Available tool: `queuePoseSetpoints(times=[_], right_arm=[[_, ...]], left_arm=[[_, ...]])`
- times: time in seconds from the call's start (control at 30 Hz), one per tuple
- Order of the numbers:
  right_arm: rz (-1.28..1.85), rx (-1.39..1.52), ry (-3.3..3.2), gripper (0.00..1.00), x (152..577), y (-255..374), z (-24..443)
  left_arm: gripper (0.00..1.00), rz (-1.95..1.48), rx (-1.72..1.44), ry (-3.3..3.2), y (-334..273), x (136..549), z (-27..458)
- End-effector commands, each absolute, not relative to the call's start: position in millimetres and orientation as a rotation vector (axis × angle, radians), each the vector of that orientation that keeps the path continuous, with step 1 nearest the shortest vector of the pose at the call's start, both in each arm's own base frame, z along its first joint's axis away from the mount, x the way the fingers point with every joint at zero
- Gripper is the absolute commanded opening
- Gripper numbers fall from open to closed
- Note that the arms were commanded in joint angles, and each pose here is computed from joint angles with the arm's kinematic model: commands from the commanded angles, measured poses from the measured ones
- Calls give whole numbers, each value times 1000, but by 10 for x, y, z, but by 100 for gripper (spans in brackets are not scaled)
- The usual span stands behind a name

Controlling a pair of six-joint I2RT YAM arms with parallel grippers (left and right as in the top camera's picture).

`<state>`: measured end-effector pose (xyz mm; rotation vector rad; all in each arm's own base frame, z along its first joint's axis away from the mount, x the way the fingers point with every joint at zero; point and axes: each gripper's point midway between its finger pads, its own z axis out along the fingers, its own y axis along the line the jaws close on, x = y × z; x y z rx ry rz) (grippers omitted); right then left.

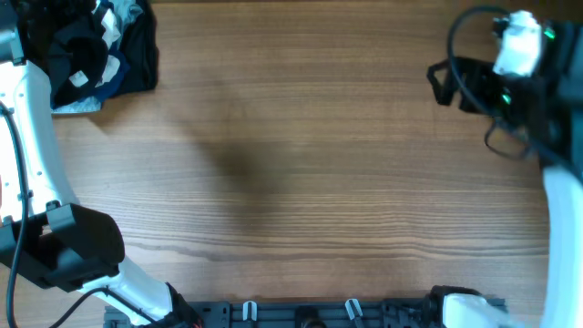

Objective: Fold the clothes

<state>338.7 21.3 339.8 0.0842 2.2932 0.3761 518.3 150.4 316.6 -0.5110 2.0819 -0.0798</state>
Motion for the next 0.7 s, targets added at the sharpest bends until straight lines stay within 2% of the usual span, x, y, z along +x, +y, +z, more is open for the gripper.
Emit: queuePoseSetpoints(times=[0.0,0.17,0.4,0.67], right_arm=[[398,68,2126,100,2992,299,3951],[374,48,2059,100,2621,316,4148],[118,164,2025,100,2314,-49,4195],[43,211,1969,100,2437,-200,4059]], left_arm=[[100,-94,-517,2089,1510,5185,3126],[100,-94,-517,2089,1510,5185,3126],[100,-94,-517,2089,1510,5185,3126],[100,-94,-517,2089,1510,5185,3126]])
